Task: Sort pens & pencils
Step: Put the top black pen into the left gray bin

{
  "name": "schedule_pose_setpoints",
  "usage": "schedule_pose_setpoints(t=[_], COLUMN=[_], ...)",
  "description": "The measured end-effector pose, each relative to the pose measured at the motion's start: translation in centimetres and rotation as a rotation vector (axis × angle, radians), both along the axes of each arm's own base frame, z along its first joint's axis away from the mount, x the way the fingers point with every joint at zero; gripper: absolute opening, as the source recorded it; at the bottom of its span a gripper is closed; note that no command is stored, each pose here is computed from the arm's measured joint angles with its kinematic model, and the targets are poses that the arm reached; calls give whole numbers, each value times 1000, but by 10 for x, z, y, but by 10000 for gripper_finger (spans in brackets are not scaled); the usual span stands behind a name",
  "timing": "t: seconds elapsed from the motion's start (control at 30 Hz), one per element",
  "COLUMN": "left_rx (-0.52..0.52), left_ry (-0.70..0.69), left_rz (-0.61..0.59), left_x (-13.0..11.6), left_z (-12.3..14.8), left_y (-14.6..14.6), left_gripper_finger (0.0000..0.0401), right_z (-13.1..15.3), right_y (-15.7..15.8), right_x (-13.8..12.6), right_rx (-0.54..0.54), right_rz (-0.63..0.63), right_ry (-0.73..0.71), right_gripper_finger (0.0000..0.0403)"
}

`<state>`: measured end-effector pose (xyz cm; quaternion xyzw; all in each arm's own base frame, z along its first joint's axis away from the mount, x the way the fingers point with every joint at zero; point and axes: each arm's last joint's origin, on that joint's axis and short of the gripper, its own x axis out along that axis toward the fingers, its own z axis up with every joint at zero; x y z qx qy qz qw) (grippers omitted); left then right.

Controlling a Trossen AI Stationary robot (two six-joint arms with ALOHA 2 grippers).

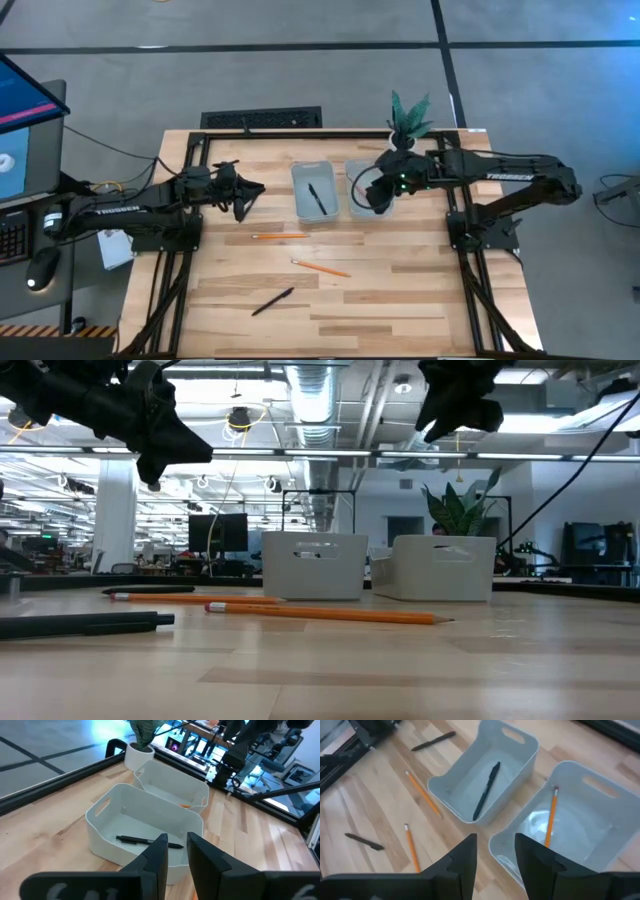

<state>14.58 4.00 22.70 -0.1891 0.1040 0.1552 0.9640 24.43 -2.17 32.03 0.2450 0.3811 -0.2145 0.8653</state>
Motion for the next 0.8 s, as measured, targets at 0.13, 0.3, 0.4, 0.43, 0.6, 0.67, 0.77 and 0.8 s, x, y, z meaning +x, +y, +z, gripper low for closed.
schedule_pose_setpoints(t=[0.13, 0.3, 0.4, 0.43, 0.6, 0.67, 0.77, 0.8], left_rx=[-4, 29, 43, 44, 35, 34, 35, 36], left_ry=[-14, -27, -28, -27, -29, -33, -40, -46], left_rz=[2, 5, 10, 10, 6, 4, 4, 1], left_x=[0, 1, 1, 1, 1, 0, -1, -1], left_z=[1, 3, 4, 4, 4, 4, 5, 6], left_y=[0, 0, 1, 1, 1, 0, 0, 0], left_gripper_finger=[76, 113, 128, 131, 137, 137, 137, 137], right_z=[-4, -5, -6, -4, 0, -2, -8, -11], right_y=[8, 16, 22, 25, 32, 31, 30, 29], right_x=[-4, -12, -22, -25, -47, -58, -76, -82], right_rx=[6, -11, -80, -110, -184, -191, -187, -183], right_rz=[28, 1, 15, 24, 19, -1, -11, -17], right_ry=[61, 119, 184, 186, 162, 138, 94, 69], right_gripper_finger=[157, 153, 153, 153, 155, 154, 152, 152])
